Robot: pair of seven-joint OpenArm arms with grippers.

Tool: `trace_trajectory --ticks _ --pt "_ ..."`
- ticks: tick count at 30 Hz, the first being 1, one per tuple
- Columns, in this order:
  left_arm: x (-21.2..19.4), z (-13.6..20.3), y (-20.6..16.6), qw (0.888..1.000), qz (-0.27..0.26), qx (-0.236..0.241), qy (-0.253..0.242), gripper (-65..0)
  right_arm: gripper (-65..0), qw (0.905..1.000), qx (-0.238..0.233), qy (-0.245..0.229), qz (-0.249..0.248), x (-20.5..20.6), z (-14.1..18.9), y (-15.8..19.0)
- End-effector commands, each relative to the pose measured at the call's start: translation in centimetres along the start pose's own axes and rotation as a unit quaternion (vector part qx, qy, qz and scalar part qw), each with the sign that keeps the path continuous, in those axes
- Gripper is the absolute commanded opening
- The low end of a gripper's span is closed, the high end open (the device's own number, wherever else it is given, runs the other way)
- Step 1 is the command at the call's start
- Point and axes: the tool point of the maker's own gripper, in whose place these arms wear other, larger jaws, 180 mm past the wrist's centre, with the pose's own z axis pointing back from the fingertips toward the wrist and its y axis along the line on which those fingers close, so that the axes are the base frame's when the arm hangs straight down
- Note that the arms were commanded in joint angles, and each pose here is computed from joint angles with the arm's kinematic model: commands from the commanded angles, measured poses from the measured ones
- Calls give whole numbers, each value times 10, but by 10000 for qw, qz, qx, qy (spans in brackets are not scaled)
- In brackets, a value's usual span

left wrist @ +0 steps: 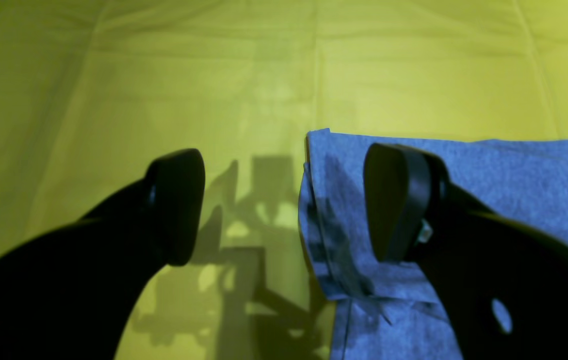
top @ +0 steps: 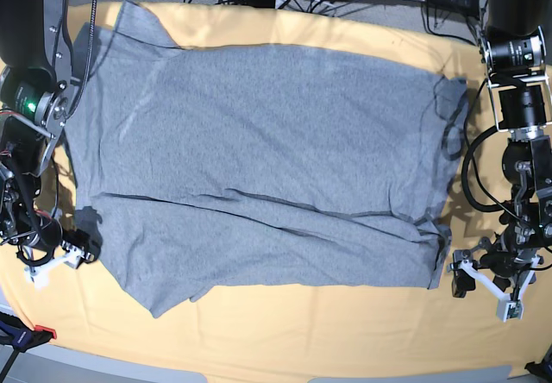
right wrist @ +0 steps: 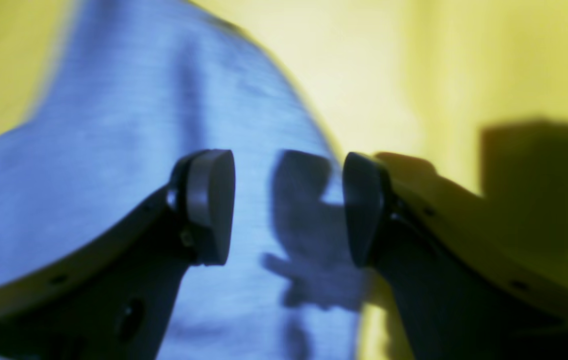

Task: Layout the t-shirt on the table in an organized manner, then fold the t-shirt properly
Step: 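Move the right gripper to the opposite side hem and grasp it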

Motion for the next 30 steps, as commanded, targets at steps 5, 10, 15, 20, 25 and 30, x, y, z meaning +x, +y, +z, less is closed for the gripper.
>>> trace_trajectory --ticks 5,10,15,20,25,30 --pt "28 7 7 9994 -24 46 -348 -156 -285 9991 -313 -275 52 19 7 -13" --pt "28 7 7 9994 -22 45 -352 -156 -285 9992 259 -221 216 8 2 8" --pt "27 7 8 9995 -27 53 -314 -156 -285 9981 526 -222 239 2 -1 19" --pt "27 7 8 9995 -28 55 -314 -156 -312 9974 579 -302 298 4 0 20" --pt "27 7 8 9995 -32 59 -313 -156 -599 9961 419 -585 503 17 1 15" --pt "27 7 8 9995 -30 58 -317 -156 -650 9950 166 -606 780 18 1 7"
